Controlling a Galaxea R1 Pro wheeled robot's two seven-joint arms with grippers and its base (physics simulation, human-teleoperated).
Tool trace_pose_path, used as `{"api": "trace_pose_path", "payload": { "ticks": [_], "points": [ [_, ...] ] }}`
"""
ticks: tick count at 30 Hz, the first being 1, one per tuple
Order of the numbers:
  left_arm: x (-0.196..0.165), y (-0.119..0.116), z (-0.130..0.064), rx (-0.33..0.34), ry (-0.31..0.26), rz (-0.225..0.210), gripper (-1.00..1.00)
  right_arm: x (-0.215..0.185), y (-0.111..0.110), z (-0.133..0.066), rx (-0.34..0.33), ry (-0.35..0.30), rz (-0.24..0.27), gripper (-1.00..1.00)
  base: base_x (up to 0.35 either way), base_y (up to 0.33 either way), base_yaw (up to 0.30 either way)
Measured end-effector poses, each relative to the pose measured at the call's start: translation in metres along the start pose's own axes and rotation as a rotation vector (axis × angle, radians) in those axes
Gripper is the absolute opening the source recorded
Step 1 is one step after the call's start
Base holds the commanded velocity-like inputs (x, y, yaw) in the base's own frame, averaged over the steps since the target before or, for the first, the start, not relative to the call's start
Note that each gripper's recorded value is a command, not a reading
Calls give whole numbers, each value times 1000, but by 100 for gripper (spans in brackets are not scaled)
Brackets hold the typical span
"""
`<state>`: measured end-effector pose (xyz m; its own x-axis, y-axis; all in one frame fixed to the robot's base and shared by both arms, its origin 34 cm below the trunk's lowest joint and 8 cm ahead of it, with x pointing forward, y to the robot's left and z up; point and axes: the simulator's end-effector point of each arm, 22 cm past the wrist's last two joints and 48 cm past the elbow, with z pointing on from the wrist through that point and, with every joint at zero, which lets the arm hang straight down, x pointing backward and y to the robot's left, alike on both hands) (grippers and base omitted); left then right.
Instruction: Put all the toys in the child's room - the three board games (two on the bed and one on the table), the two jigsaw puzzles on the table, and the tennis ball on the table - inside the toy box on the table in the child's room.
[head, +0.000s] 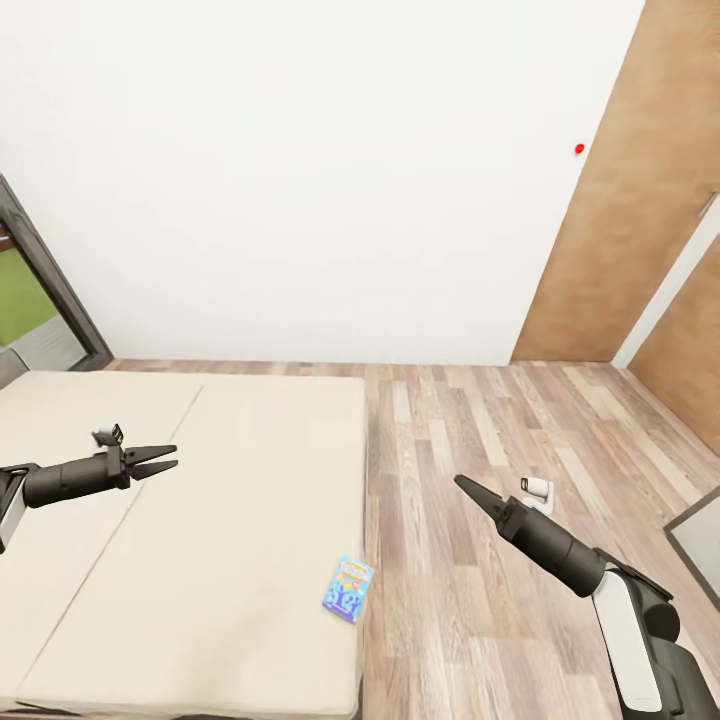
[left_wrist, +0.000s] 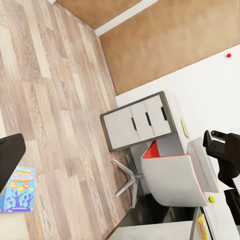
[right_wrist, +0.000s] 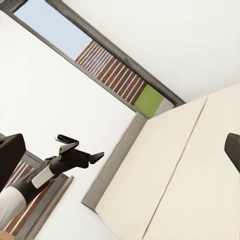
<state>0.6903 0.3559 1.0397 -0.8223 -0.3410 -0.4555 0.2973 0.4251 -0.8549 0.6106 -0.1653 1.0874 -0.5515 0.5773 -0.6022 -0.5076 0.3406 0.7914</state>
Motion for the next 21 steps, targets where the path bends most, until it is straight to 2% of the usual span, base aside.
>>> {"api": "trace_pose_path", "payload": {
  "ticks": [21],
  "points": [
    [-8, -17, -6, 11, -14, 29, 100, -8, 15, 0, -20, -12, -25, 100, 0, 0, 0]
  ]
}}
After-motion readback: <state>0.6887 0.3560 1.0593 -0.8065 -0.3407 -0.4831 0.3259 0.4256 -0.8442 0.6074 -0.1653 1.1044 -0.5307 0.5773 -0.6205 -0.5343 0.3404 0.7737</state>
